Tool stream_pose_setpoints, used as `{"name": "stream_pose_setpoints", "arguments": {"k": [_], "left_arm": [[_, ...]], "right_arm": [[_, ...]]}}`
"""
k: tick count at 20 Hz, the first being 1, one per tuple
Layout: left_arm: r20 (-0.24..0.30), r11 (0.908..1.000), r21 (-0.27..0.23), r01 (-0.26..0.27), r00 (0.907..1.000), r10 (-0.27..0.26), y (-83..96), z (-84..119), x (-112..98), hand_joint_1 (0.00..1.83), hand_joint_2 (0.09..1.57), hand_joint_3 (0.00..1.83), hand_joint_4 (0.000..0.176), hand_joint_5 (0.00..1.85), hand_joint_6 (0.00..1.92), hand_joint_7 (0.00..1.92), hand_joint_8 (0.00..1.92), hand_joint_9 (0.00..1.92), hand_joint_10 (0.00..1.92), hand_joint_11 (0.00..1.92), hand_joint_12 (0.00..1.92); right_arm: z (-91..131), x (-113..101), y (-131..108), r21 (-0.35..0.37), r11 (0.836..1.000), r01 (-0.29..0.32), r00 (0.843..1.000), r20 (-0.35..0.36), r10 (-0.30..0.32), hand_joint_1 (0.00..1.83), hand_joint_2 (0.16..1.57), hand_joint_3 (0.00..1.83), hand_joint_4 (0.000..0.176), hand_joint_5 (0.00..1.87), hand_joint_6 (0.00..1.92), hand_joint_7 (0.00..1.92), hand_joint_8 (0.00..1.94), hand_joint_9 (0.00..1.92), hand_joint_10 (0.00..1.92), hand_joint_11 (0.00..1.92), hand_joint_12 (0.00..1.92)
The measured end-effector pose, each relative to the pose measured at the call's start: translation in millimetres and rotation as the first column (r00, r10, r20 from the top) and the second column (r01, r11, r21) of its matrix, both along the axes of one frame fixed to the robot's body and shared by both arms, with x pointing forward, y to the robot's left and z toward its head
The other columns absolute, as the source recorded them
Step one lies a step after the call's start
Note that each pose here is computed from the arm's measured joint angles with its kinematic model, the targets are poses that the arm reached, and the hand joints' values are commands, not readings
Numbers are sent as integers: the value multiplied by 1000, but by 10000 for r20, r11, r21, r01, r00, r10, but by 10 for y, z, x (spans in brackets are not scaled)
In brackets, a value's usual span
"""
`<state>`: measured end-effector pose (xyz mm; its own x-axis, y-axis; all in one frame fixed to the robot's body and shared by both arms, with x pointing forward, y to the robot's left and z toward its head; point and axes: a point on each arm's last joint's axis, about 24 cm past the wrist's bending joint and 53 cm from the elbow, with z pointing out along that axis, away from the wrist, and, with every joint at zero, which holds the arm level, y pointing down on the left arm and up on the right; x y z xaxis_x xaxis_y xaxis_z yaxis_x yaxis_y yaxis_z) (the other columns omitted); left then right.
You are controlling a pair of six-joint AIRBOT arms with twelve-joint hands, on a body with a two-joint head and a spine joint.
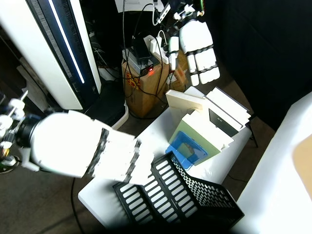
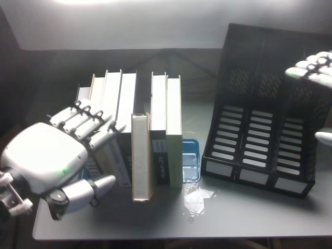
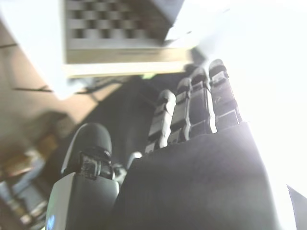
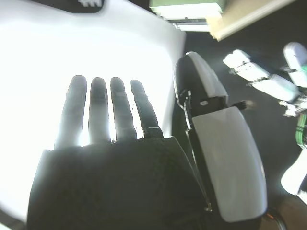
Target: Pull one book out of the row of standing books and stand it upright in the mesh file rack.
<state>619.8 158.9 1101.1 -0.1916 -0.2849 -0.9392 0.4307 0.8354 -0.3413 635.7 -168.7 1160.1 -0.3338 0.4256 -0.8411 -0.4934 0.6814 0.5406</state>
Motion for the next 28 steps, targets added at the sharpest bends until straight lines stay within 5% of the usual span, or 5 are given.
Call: {"name": "stream_pose_setpoints", "arguments": {"k": [7,14,20,21,28], "left_arm": [[-67,9914,-91,-1306,9914,1305,433,32,309,135,1437,8,51,0,0,0,0,0,0,0,0],[-633,9786,115,-2053,9766,2056,700,-111,460,126,1466,7,26,0,0,0,0,0,0,0,0],[-892,9755,133,-2196,9714,2199,731,-192,476,149,1468,4,31,0,0,0,0,0,0,0,0],[-920,9735,105,-2284,9692,2284,755,-196,483,121,1472,5,50,0,0,0,0,0,0,0,0],[-1331,9652,235,-2606,9560,2614,871,-339,458,132,1518,11,36,0,0,0,0,0,0,0,0]], "right_arm": [[56,-117,653,-1013,9748,-1989,9783,389,2036,712,1193,0,0,0,0,0,0,0,0,0,0],[-156,-126,1317,-2750,8975,-3447,9298,312,3667,820,1112,0,0,0,0,0,0,0,0,2,1],[-143,-146,1804,-3503,8355,-4234,8785,664,4731,769,1116,0,0,0,0,0,0,0,0,0,0],[-164,-133,1872,-3634,8254,-4320,8726,627,4844,787,1135,0,0,0,0,0,0,0,0,0,0],[-239,-249,2425,-4774,7368,-4787,8009,1063,5892,874,1055,0,0,4,2,0,0,0,0,9,4]]}}
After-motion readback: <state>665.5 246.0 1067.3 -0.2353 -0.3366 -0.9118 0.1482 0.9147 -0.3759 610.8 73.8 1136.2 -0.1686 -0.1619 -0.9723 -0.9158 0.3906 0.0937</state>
